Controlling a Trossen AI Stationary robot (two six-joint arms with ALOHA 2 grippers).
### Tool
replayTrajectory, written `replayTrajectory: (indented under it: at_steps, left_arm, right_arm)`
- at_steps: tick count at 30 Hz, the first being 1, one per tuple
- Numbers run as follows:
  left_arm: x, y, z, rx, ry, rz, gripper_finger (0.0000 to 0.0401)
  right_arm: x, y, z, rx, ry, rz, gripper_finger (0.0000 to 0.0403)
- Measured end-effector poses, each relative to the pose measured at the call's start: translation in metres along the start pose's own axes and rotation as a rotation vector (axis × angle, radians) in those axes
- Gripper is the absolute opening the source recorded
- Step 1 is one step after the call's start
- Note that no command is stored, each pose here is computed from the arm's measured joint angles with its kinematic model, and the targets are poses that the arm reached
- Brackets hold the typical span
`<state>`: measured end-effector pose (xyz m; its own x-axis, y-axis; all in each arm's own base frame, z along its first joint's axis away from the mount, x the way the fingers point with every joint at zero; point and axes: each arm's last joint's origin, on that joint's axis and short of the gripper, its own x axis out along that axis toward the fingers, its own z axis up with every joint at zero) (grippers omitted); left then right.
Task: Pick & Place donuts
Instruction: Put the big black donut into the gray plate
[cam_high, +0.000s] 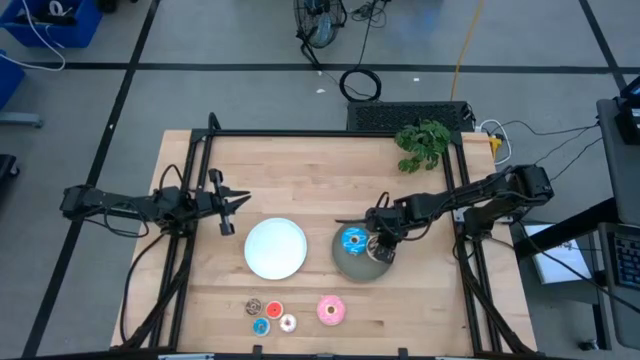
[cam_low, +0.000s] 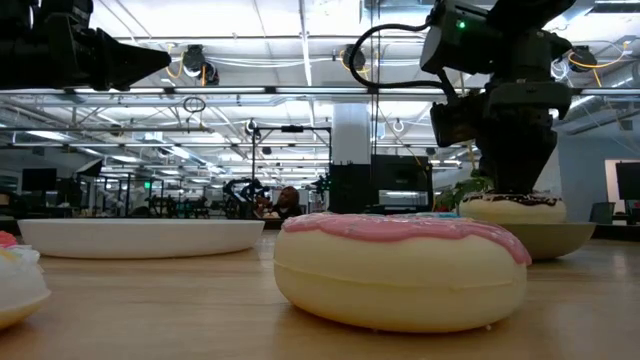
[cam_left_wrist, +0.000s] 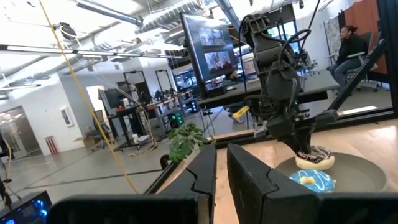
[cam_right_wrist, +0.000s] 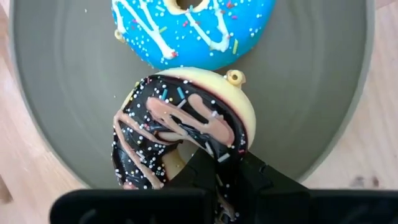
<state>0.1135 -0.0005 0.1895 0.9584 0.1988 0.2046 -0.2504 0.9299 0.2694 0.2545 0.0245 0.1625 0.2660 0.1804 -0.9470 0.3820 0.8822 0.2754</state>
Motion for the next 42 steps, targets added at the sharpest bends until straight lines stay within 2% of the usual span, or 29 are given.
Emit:
replayTrajectory:
  at_steps: [8, 13, 22, 28, 32, 42]
  left_arm:
    - [0.000, 0.001, 0.002, 0.000, -0.019, 0.007, 0.0047]
    - [0.000, 0.001, 0.002, 0.000, -0.019, 0.007, 0.0047]
    - [0.000, 0.001, 0.002, 0.002, -0.020, 0.007, 0.0047]
    - [0.000, 0.001, 0.002, 0.014, -0.020, 0.007, 0.0047]
    - [0.000, 0.001, 0.002, 0.015, -0.018, 0.006, 0.0047]
    - [0.000, 0.000, 0.001, 0.017, -0.014, 0.005, 0.0047]
  right_arm:
    - [-0.001, 0.004, 0.001, 0.041, 0.023, 0.083, 0.0013]
    - [-0.003, 0.005, 0.002, 0.054, 0.034, 0.069, 0.0013]
    - [0.019, 0.001, 0.002, 0.057, 0.083, -0.022, 0.0013]
    - [0.027, 0.001, 0.005, 0.014, 0.088, -0.032, 0.0017]
    - [0.025, 0.001, 0.006, 0.001, 0.048, -0.059, 0.0040]
    - [0.008, 0.008, 0.013, -0.028, -0.015, -0.031, 0.0137]
